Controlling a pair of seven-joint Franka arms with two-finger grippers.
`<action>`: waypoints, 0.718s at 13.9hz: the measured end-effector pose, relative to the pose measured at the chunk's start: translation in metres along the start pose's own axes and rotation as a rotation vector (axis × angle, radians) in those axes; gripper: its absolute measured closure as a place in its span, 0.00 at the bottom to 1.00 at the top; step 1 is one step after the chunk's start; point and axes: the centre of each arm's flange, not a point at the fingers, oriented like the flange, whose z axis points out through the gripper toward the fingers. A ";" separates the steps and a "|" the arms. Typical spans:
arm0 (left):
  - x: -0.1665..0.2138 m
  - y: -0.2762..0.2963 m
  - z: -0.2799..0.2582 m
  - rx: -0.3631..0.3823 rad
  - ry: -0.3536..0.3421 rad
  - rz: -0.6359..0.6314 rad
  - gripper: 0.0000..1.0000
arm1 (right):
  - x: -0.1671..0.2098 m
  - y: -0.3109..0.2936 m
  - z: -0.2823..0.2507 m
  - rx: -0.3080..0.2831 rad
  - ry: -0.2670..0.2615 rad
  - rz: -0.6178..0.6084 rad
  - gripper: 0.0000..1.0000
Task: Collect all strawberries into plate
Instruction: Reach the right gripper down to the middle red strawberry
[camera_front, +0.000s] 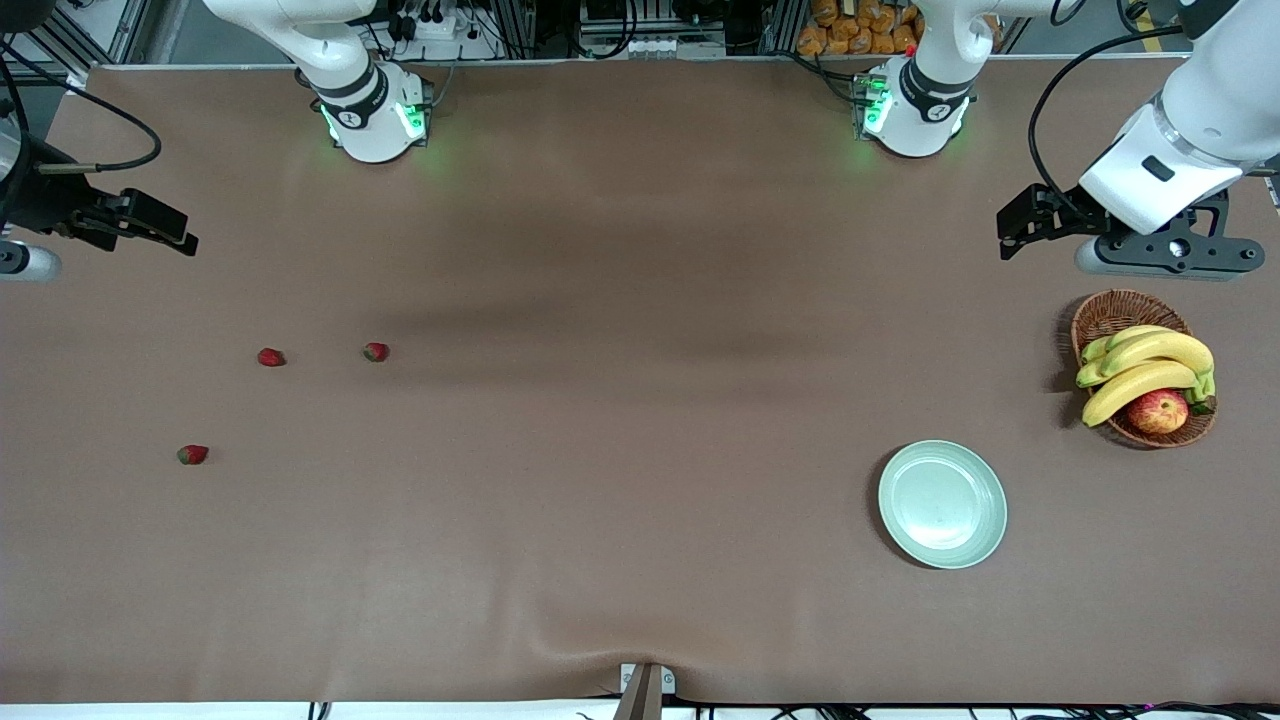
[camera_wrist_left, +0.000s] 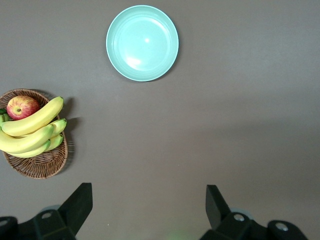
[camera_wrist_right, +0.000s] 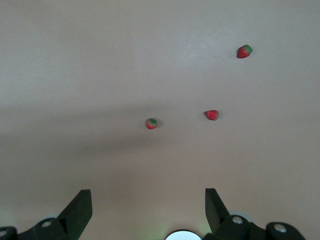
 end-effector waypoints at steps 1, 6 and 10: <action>0.000 0.000 0.000 0.000 -0.001 0.000 0.00 | 0.000 0.000 0.000 0.000 0.000 0.000 0.00; -0.001 0.002 -0.002 0.000 -0.001 0.004 0.00 | 0.000 0.002 0.002 0.000 -0.004 0.004 0.00; -0.001 0.001 -0.002 0.000 -0.001 0.002 0.00 | 0.011 0.004 0.040 -0.003 -0.038 0.010 0.00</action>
